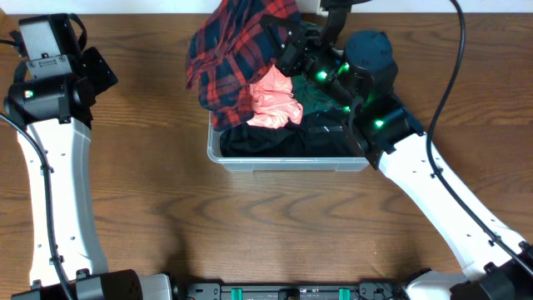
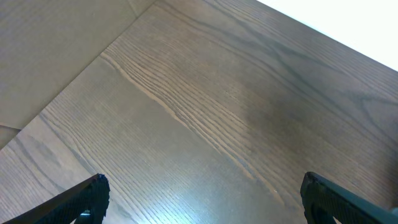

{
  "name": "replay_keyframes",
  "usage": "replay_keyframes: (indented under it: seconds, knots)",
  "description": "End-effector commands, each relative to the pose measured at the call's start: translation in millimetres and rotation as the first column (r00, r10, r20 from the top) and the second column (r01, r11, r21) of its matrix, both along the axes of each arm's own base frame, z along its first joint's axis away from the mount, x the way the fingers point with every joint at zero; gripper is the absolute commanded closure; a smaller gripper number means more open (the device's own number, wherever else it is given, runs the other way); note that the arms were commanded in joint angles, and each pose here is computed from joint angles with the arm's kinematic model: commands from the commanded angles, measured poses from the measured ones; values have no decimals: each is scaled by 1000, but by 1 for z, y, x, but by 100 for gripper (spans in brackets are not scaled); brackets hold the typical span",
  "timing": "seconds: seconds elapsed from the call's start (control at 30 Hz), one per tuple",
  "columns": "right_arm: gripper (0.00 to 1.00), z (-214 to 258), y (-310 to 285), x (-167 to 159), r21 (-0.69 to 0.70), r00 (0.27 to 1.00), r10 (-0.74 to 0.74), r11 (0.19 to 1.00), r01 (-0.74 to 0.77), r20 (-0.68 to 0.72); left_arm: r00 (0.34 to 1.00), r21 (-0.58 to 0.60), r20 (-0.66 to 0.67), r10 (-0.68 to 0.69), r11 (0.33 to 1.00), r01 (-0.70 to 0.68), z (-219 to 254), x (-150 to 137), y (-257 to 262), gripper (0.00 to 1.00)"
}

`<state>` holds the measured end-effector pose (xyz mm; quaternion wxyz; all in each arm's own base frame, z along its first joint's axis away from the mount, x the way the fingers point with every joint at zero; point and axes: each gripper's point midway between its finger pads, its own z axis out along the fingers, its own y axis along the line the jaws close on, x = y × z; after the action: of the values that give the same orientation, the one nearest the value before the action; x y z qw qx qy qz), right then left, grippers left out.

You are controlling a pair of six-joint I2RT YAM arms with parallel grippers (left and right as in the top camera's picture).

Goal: Pack container
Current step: 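Drape the plaid shirt over the bin and release it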

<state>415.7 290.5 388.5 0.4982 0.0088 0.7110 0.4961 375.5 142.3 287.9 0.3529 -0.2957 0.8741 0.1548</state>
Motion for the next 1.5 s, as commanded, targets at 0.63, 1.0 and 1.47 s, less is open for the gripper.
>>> replay_keyframes:
  seconds: [0.63,1.0,1.47]
  knots:
    - [99,-68,-18,6,-177,966,-149,978,112,-212,1000,9,-4,11,1000,-11,0,-1,3,2]
    - [99,-126,-28,4,-366,951,-192,926,94,-241,1000,9,-4,11,1000,-11,0,-1,3,2]
    - [99,-189,-86,1,-774,926,-350,623,115,-144,1000,9,-4,11,1000,-11,0,-1,3,2]
